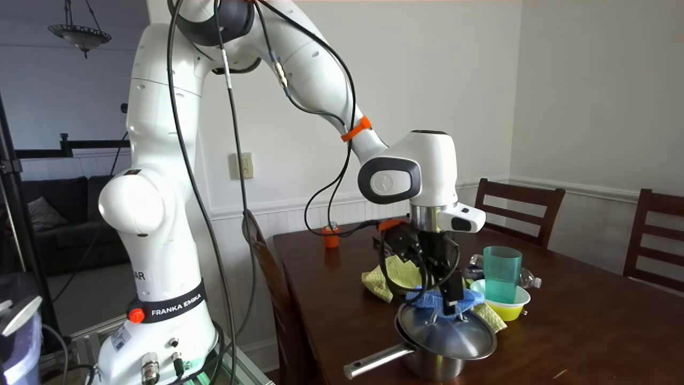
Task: Put the blue towel on top of the silver lid then use the towel to put the lid on the table.
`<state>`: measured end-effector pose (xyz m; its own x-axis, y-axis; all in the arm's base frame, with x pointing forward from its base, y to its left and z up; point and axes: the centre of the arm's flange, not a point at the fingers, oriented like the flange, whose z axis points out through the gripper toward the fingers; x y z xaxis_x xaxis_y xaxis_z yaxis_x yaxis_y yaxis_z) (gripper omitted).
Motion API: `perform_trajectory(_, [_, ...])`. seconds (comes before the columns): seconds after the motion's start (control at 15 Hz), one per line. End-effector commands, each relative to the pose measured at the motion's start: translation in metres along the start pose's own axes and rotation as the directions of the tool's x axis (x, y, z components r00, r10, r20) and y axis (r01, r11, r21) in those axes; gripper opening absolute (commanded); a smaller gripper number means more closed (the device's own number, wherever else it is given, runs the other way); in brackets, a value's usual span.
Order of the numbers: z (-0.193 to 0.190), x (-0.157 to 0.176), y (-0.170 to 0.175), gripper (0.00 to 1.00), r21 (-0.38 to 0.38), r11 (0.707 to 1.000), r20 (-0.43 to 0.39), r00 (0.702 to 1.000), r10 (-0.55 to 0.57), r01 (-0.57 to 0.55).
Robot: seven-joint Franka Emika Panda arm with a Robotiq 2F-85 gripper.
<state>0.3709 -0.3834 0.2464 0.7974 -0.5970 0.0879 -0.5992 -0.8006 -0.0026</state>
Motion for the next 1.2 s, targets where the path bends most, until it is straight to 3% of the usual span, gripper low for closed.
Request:
perform_trajectory(0.0, [0.008, 0.003, 0.008, 0.94, 0.01, 1.0, -0.009, 1.0, -0.009, 0.009])
perform_trajectory(0.07, [0.008, 0.002, 0.009, 0.91, 0.009, 1.0, -0.007, 1.0, -0.01, 0.01])
perform_trajectory(0.13, [0.009, 0.002, 0.01, 0.8, 0.008, 1.0, -0.006, 1.0, -0.01, 0.01])
perform_trajectory(0.53, [0.017, -0.002, 0.012, 0.37, 0.025, 1.0, 0.008, 1.0, -0.015, 0.015])
perform_trajectory(0.6, [0.018, -0.003, 0.012, 0.44, 0.029, 0.999, 0.009, 1.0, -0.016, 0.016])
perform_trajectory(0.67, [0.019, -0.004, 0.012, 0.72, 0.038, 0.999, 0.008, 1.0, -0.018, 0.018])
perform_trajectory(0.8, [0.02, -0.004, 0.01, 0.72, 0.046, 0.999, 0.008, 1.0, -0.027, 0.027])
perform_trajectory(1.07, [0.018, -0.004, 0.011, 0.98, 0.065, 0.997, -0.002, 0.999, -0.041, 0.041])
perform_trajectory(1.13, [0.017, -0.004, 0.011, 1.0, 0.082, 0.996, -0.016, 0.999, -0.045, 0.046])
